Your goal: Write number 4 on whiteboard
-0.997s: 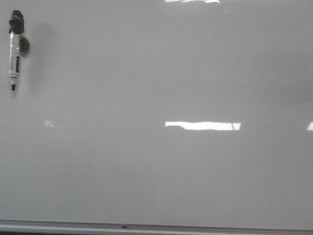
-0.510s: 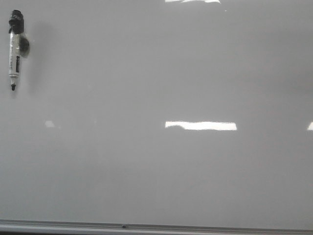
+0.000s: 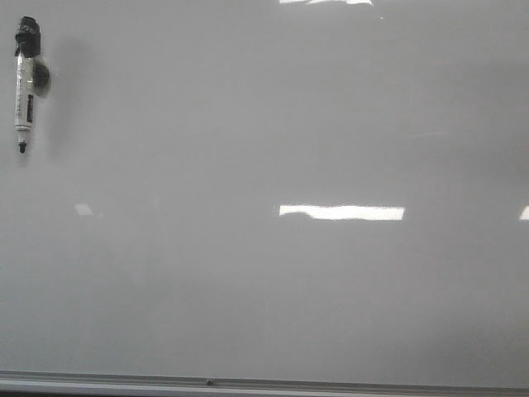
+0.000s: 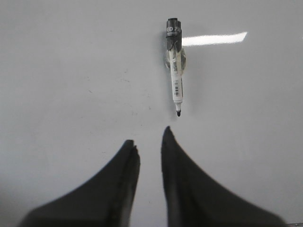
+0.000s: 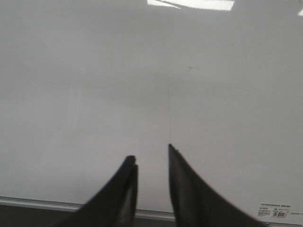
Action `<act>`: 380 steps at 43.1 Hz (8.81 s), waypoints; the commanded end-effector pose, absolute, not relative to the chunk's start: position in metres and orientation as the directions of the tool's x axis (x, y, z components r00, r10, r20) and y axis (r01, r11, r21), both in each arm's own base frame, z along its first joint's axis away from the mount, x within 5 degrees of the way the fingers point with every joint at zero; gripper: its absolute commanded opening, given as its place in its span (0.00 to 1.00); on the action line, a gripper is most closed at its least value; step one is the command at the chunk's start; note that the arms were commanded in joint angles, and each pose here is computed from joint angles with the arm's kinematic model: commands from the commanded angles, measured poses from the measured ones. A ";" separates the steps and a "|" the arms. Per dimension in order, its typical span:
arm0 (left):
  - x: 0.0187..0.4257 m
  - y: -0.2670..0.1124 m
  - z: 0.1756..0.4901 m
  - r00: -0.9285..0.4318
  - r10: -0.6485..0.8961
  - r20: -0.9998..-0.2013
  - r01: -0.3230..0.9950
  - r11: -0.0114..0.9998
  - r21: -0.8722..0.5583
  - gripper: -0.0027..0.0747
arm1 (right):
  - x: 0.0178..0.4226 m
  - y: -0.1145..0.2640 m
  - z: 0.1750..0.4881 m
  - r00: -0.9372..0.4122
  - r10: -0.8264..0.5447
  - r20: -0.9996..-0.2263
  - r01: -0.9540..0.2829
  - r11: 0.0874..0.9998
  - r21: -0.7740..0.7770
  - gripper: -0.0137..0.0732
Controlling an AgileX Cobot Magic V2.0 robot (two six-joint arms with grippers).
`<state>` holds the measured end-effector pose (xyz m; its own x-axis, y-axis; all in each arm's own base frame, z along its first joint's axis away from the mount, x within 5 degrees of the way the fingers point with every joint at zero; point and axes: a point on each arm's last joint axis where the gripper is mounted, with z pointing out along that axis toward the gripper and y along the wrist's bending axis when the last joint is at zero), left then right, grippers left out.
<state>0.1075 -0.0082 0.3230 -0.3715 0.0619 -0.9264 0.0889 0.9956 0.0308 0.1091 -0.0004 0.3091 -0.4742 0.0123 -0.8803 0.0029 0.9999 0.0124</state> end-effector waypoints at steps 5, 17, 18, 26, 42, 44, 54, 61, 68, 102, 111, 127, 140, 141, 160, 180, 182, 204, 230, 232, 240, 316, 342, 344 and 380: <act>0.123 -0.011 0.334 -0.332 0.054 -0.942 0.100 0.995 0.022 0.72 | 0.114 -0.002 0.323 -0.395 0.008 -0.918 0.009 1.000 0.005 0.83; 0.158 -0.026 0.333 -0.431 0.100 -0.897 0.178 0.984 0.024 0.75 | 0.115 -0.002 0.323 -0.394 0.008 -0.919 0.009 1.000 0.005 0.84; 0.161 -0.028 0.333 -0.436 0.104 -0.894 0.185 0.982 0.024 0.75 | 0.115 -0.002 0.323 -0.394 0.008 -0.919 0.009 1.000 0.005 0.84; 0.191 -0.037 0.330 -0.459 0.106 -0.882 0.203 0.979 0.012 0.75 | 0.115 -0.002 0.323 -0.394 0.008 -0.919 0.009 1.000 0.005 0.84; 0.250 -0.047 0.314 -0.468 0.096 -0.878 0.193 0.981 0.005 0.75 | 0.115 -0.002 0.323 -0.393 0.008 -0.920 0.009 1.000 0.005 0.84; 0.258 -0.046 0.312 -0.465 0.091 -0.881 0.183 0.983 0.005 0.75 | 0.115 -0.002 0.323 -0.392 0.008 -0.920 0.009 1.000 0.005 0.84; 0.288 -0.041 0.298 -0.475 0.038 -0.879 0.133 0.991 -0.029 0.75 | 0.115 -0.002 0.323 -0.391 0.008 -0.920 0.009 1.000 0.005 0.84; 0.304 -0.044 0.285 -0.462 0.040 -0.886 0.134 0.991 -0.025 0.75 | 0.115 -0.002 0.323 -0.390 0.008 -0.921 0.009 1.000 0.005 0.84; 0.316 -0.046 0.274 -0.438 0.036 -0.898 0.131 0.991 -0.024 0.75 | 0.115 -0.002 0.323 -0.391 0.008 -0.920 0.009 1.000 0.005 0.84; 0.317 -0.046 0.269 -0.466 0.048 -0.884 0.135 0.991 -0.017 0.04 | 0.115 -0.002 0.324 -0.375 0.008 -0.927 0.010 1.000 0.005 0.84; 0.287 -0.045 0.299 -0.552 0.238 -0.799 0.234 0.964 0.125 0.01 | 0.113 -0.001 0.334 -0.399 0.019 -0.917 0.004 1.000 0.019 0.84; 0.233 -0.083 0.366 -0.532 0.641 -0.553 0.622 0.739 0.259 0.01 | 0.138 0.011 0.360 -0.647 -0.090 -0.757 -0.160 0.987 0.020 0.84; 0.203 -0.145 0.374 -0.202 0.819 -0.537 0.852 0.417 0.315 0.01 | 0.164 0.054 0.369 -0.504 -0.473 -0.723 -0.629 0.774 -0.068 0.84; 0.201 -0.151 0.373 -0.173 0.828 -0.534 0.865 0.387 0.320 0.01 | 0.166 0.057 0.369 -0.485 -0.496 -0.720 -0.654 0.752 -0.078 0.84; 0.173 -0.219 0.359 0.071 0.844 -0.532 0.929 0.138 0.343 0.01 | 0.165 0.133 0.389 -0.100 -0.679 -0.727 -0.904 0.368 -0.219 0.84; 0.169 -0.224 0.361 0.100 0.834 -0.543 0.926 0.122 0.357 0.01 | 0.168 0.171 0.380 0.020 -0.670 -0.742 -0.927 0.266 -0.265 0.66; 0.169 -0.224 0.361 0.100 0.834 -0.543 0.926 0.122 0.357 0.01 | 0.168 0.171 0.380 0.019 -0.673 -0.740 -0.928 0.263 -0.262 0.61; 0.169 -0.224 0.361 0.100 0.834 -0.542 0.925 0.122 0.359 0.01 | 0.167 0.171 0.379 0.014 -0.679 -0.734 -0.932 0.257 -0.256 0.23; 0.179 -0.179 0.381 -0.156 0.782 -0.604 0.867 0.401 0.295 0.64 | 0.168 0.145 0.387 -0.139 -0.651 -0.746 -0.894 0.407 -0.189 0.08; 0.179 -0.168 0.386 -0.196 0.758 -0.623 0.845 0.452 0.284 0.64 | 0.167 0.137 0.389 -0.177 -0.650 -0.739 -0.878 0.443 -0.179 0.08; 0.173 -0.129 0.392 -0.359 0.628 -0.690 0.737 0.645 0.203 0.64 | 0.151 0.099 0.400 -0.438 -0.524 -0.731 -0.716 0.694 -0.068 0.08; 0.157 -0.095 0.385 -0.451 0.456 -0.767 0.599 0.792 0.119 0.63 | 0.246 0.100 0.353 -0.327 -0.034 -0.944 -0.361 0.928 0.092 0.08; 0.157 -0.095 0.385 -0.449 0.455 -0.769 0.598 0.792 0.119 0.63 | 0.266 0.117 0.316 -0.449 -0.102 -0.888 -0.381 0.920 0.087 0.08; 0.157 -0.095 0.385 -0.448 0.454 -0.770 0.598 0.792 0.119 0.63 | 0.264 0.123 0.313 -0.458 -0.130 -0.879 -0.406 0.911 0.077 0.08; 0.157 -0.095 0.385 -0.448 0.454 -0.770 0.598 0.792 0.119 0.63 | 0.254 0.079 0.320 -0.555 -0.148 -0.818 -0.310 0.950 0.039 0.08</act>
